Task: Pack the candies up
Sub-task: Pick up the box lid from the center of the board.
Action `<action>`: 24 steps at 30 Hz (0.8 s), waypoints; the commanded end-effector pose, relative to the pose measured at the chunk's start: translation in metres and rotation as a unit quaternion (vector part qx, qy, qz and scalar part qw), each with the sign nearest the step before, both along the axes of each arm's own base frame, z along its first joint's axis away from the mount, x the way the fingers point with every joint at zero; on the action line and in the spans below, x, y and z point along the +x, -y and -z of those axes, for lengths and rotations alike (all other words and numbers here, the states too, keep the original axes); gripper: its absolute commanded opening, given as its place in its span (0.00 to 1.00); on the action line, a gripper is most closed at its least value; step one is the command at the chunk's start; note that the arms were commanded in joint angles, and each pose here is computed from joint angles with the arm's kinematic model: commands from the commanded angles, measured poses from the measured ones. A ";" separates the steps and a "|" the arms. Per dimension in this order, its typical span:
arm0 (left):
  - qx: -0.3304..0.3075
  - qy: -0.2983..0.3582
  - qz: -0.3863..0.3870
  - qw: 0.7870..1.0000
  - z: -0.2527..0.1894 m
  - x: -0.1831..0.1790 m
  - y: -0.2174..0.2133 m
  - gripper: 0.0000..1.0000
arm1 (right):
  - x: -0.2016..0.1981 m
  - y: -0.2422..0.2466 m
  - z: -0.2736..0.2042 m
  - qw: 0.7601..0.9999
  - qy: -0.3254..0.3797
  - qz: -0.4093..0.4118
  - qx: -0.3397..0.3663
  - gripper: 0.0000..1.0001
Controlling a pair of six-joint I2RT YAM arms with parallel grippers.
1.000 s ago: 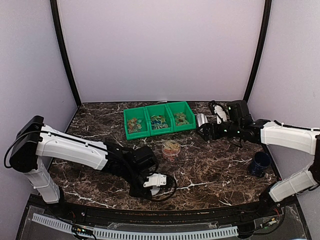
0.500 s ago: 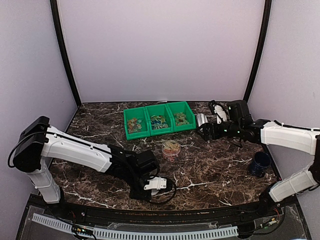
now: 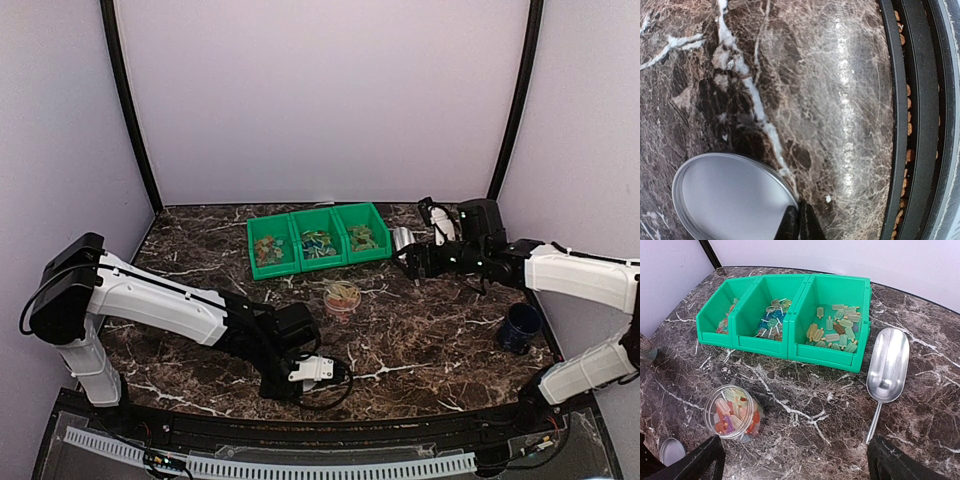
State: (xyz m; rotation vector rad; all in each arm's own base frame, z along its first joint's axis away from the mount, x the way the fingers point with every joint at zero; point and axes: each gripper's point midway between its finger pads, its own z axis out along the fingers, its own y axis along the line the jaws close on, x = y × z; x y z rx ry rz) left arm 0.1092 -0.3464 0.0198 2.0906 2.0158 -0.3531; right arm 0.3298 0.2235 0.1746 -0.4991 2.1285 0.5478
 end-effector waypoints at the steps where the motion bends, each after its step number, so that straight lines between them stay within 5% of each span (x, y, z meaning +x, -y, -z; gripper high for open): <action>1: 0.011 -0.003 0.005 1.000 0.002 -0.004 -0.003 0.00 | -0.001 -0.004 -0.021 0.999 0.045 -0.018 0.026 0.99; 8: -0.011 0.011 0.007 1.000 -0.015 0.002 0.005 0.00 | -0.011 -0.010 -0.035 0.994 0.088 -0.052 0.049 0.99; 17: -0.132 -0.022 -0.008 0.991 -0.079 0.021 0.033 0.00 | -0.044 -0.011 -0.069 0.960 0.240 -0.124 0.074 1.00; 24: -0.214 -0.055 -0.019 0.975 -0.119 0.030 0.042 0.00 | -0.060 -0.024 -0.068 0.949 0.248 -0.176 0.081 0.98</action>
